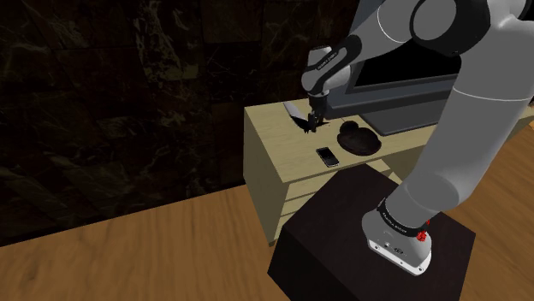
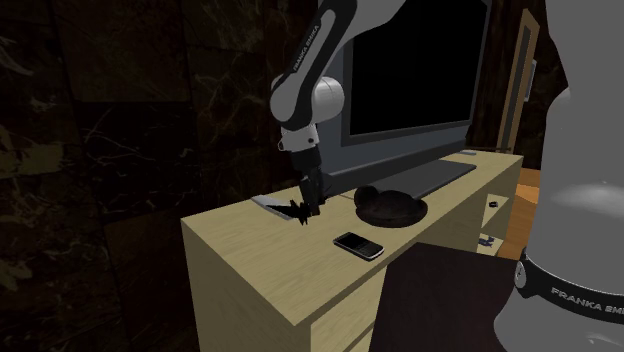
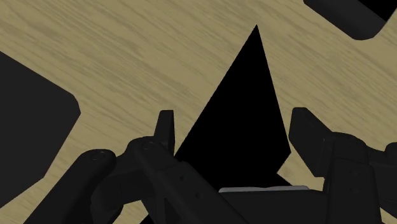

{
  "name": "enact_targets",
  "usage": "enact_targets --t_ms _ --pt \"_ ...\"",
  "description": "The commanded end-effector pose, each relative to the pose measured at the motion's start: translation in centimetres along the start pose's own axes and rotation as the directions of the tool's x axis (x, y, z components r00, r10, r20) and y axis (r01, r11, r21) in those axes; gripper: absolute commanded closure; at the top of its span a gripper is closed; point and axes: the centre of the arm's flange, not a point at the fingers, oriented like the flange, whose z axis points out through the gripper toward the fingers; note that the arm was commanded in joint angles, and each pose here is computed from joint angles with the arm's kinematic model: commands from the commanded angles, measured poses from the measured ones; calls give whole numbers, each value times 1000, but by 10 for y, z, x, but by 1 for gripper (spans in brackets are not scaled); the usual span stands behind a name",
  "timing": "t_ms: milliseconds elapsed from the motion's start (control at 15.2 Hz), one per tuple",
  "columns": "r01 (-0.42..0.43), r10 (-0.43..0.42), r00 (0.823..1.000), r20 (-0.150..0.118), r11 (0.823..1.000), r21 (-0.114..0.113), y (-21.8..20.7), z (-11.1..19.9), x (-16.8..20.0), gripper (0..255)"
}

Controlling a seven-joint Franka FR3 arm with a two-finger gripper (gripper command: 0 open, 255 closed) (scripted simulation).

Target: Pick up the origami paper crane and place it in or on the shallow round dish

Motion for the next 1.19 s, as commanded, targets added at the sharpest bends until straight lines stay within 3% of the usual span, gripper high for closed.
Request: enact_targets --t_ms 0,1122 --pt "0 0 1000 0 1000 0 0 -9 -2 255" --pt "0 0 1000 0 1000 0 0 -96 -25 255"
